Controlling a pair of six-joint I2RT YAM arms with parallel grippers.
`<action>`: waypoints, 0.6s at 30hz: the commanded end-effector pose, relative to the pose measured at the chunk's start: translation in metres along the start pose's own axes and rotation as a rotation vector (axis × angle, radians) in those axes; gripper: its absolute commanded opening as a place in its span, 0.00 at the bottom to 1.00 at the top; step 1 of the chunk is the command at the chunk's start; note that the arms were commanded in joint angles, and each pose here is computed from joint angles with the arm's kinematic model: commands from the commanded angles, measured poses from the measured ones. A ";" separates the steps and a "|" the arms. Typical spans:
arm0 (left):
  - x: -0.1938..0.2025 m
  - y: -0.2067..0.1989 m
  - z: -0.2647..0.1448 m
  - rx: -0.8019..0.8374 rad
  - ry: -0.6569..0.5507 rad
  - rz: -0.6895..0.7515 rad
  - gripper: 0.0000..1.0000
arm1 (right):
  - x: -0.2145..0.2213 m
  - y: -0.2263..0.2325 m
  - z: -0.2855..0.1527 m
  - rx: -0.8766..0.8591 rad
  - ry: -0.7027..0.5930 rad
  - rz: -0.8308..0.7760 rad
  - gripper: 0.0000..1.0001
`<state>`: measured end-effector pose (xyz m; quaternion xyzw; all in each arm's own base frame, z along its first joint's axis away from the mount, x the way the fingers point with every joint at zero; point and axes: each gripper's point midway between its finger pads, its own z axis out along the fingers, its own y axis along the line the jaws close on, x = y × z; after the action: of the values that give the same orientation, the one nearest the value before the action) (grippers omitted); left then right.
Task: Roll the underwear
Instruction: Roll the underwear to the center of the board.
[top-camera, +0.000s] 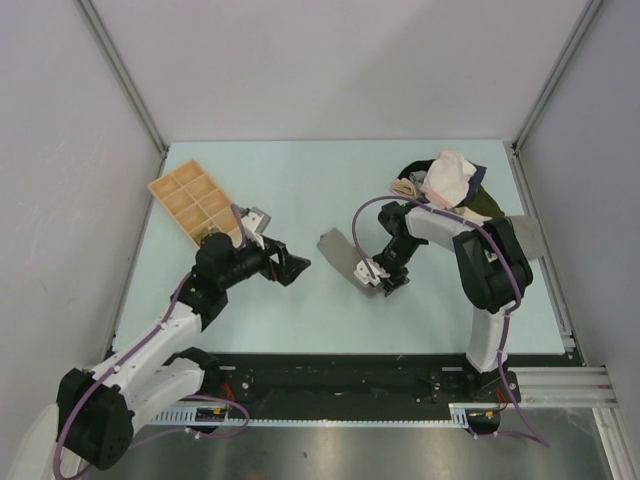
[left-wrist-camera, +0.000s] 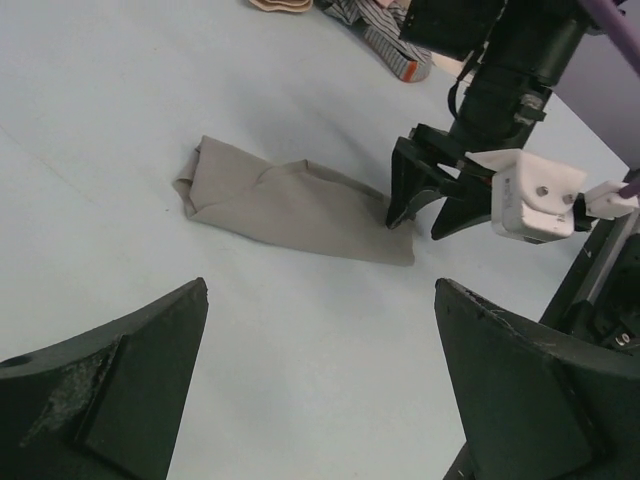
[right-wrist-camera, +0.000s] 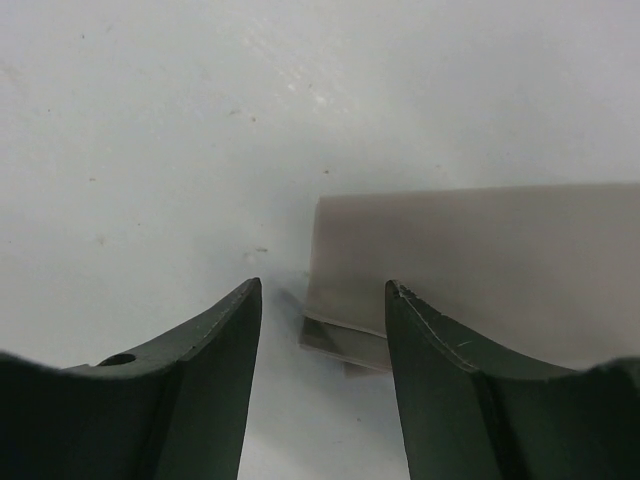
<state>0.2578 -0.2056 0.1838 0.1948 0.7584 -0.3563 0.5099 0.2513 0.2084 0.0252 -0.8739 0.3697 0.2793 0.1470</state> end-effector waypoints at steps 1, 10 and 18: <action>0.008 -0.026 0.003 0.110 -0.010 0.062 1.00 | 0.014 -0.006 0.004 0.008 0.052 -0.104 0.56; 0.041 -0.069 0.014 0.244 0.010 0.245 0.99 | 0.038 -0.012 0.010 0.017 0.132 -0.067 0.50; 0.076 -0.091 0.016 0.330 -0.002 0.412 0.98 | 0.059 -0.010 0.015 0.009 0.207 -0.032 0.32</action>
<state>0.1735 -0.2758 0.1309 0.3893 0.6870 -0.3856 0.4773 0.2625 0.2062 0.0149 -0.8817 0.3715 0.2496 0.1497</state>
